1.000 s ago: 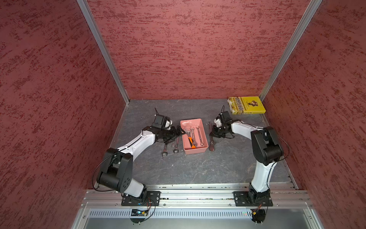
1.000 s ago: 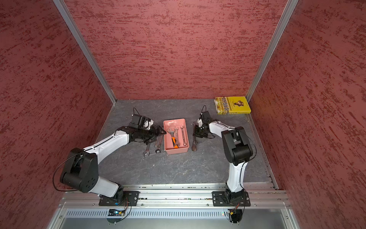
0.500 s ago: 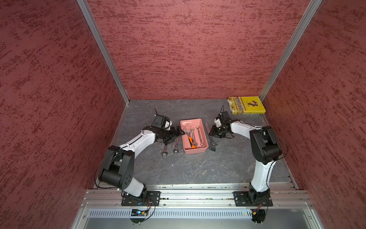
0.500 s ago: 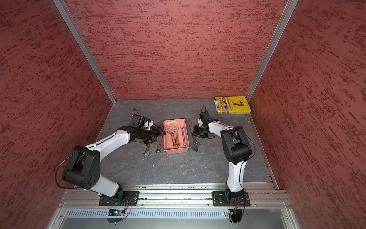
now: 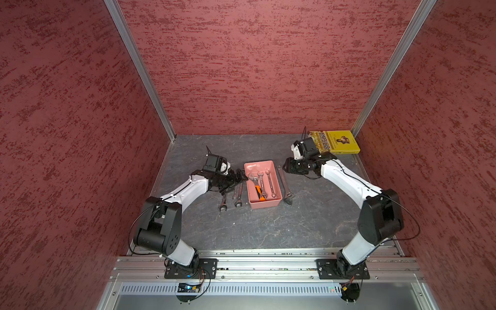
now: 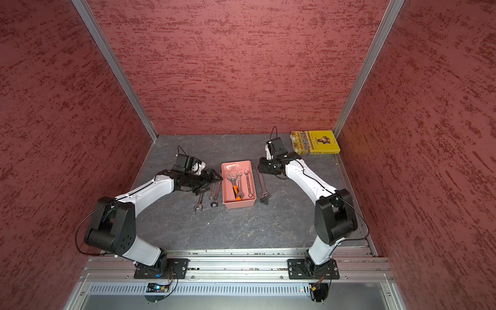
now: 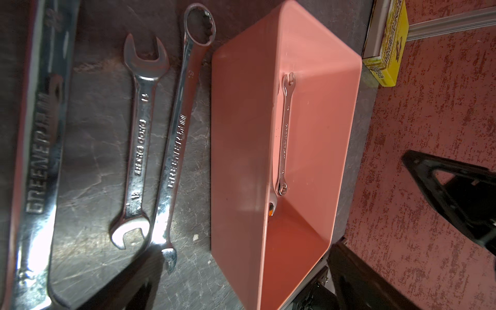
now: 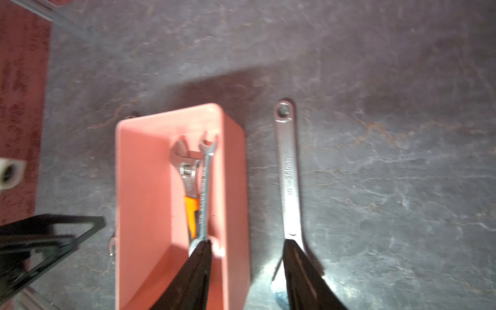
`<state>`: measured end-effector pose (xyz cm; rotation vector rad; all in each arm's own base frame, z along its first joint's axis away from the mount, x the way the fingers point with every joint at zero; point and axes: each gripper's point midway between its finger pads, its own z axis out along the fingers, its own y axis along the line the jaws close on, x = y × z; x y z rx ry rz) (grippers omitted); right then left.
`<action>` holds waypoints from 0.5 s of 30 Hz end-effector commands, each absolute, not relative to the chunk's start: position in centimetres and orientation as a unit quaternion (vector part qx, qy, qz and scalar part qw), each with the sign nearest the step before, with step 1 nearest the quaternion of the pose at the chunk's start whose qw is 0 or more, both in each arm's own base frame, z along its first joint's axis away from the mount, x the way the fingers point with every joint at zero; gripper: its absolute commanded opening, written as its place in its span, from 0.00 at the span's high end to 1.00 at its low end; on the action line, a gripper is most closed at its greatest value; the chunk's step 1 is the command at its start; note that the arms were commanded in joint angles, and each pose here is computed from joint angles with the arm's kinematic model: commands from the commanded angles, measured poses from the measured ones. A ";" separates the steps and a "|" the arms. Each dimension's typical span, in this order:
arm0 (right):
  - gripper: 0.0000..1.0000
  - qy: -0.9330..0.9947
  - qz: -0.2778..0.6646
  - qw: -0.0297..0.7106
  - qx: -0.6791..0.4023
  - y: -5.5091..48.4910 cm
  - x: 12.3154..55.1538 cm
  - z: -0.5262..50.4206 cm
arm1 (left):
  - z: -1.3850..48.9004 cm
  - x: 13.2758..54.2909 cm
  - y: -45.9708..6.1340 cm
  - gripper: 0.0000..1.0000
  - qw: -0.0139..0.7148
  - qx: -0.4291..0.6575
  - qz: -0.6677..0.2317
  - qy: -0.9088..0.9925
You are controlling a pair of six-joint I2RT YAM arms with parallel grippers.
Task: Take out the wrench from the storage box
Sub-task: Pick up the wrench from the storage box.
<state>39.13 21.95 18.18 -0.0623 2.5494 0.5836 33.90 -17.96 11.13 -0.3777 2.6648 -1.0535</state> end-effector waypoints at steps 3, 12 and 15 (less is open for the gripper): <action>0.49 0.948 0.193 0.246 -0.060 28.4 36.0 17.4 | 12.6 34.7 -17.2 0.00 0.145 -0.125 -0.362 0.912; 0.49 0.957 0.162 0.211 -0.112 34.3 36.2 10.9 | 13.2 34.6 -16.5 0.00 0.155 -0.130 -0.355 0.913; 0.52 0.963 0.139 0.201 -0.118 34.0 36.4 8.8 | 13.3 34.2 -16.3 0.00 0.156 -0.131 -0.353 0.913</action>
